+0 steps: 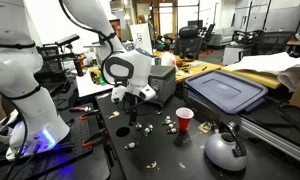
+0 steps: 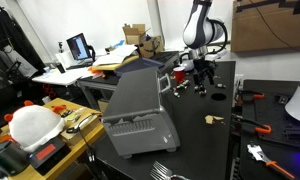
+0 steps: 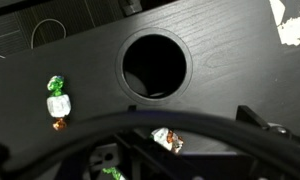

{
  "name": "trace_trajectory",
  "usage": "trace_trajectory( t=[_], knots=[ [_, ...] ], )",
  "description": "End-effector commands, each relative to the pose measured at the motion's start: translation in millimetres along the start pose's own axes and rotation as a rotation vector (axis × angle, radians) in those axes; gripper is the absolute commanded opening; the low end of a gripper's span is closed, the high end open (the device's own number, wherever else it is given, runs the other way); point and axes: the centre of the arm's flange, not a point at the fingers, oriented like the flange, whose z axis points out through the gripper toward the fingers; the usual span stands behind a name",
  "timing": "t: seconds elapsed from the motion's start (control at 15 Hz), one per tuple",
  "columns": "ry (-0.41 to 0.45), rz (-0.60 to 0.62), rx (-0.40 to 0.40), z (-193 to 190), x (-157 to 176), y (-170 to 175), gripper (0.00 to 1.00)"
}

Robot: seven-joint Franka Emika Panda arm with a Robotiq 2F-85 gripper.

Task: Put two sweets into the red cup

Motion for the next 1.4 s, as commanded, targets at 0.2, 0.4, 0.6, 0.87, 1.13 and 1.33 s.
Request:
trace_trajectory(
  t=[0.2,0.4,0.6,0.87,1.13,1.33],
  knots=[
    [0.078,-0.129,-0.014,17.3,1.4,5.6,1.00],
    [0.112,-0.170,-0.034,24.6,6.7,2.7,1.00],
    [0.132,-0.190,-0.045,31.1,10.4,2.5,1.00],
    [0.160,-0.208,-0.054,37.2,12.1,3.7,0.72],
    [0.180,-0.208,-0.060,36.7,13.2,5.9,0.43],
    [0.190,-0.201,-0.064,34.1,13.1,9.7,0.19]
  ],
)
